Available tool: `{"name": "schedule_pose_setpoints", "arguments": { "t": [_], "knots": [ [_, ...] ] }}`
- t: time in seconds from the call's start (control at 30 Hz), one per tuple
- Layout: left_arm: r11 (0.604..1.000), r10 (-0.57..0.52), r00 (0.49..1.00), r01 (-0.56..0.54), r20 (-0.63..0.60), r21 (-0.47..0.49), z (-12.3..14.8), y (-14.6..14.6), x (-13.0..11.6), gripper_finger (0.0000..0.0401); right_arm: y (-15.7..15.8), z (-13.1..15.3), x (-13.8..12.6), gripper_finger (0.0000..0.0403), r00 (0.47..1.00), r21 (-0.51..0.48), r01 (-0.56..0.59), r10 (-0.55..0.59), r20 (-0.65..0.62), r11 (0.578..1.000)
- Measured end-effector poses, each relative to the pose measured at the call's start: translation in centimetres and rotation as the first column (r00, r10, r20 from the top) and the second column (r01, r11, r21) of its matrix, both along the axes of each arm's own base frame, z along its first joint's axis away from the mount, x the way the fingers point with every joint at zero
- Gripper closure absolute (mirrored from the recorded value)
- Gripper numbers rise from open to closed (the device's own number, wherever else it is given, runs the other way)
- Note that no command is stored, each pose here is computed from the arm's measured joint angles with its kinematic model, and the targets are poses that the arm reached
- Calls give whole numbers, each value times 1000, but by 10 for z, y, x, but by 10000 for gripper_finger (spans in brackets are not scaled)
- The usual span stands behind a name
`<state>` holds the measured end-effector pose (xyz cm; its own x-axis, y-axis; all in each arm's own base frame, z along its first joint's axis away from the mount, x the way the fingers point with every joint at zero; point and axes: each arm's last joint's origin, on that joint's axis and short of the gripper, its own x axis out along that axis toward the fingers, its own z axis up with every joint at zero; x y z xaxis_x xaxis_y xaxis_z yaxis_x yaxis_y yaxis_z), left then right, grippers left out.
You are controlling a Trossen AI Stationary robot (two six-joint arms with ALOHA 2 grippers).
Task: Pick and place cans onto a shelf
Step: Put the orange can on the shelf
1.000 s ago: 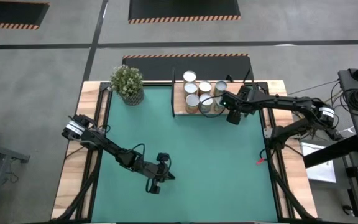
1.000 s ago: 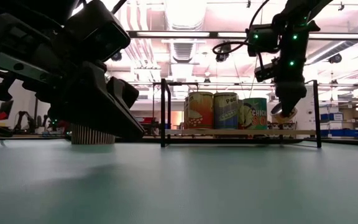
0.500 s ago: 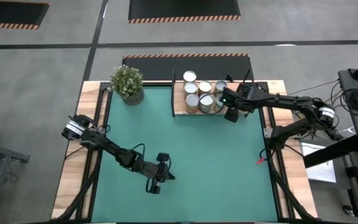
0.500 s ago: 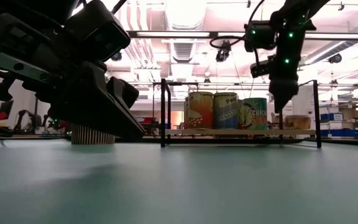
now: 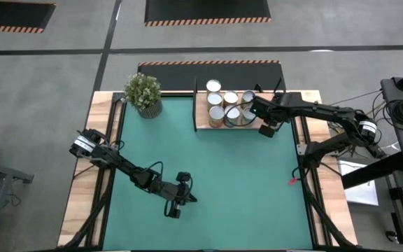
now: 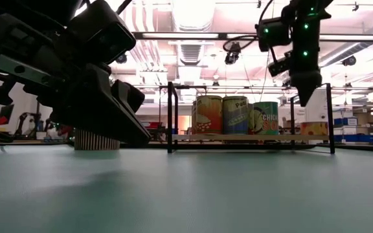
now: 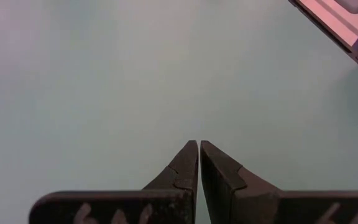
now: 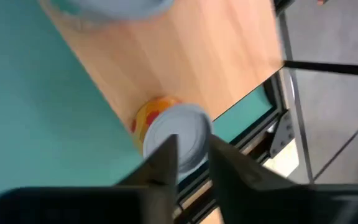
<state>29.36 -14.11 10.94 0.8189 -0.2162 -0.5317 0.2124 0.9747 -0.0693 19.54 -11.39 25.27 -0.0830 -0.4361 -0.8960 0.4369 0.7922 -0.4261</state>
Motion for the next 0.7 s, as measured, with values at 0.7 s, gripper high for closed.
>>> {"name": "schedule_pose_setpoints", "arguments": {
  "t": [0.7],
  "knots": [
    [1000,0,1000,0,-1,0,0,0,0,401,-9,-27,-8,394,1000,21,7,-7,-8,1000]
  ]
}}
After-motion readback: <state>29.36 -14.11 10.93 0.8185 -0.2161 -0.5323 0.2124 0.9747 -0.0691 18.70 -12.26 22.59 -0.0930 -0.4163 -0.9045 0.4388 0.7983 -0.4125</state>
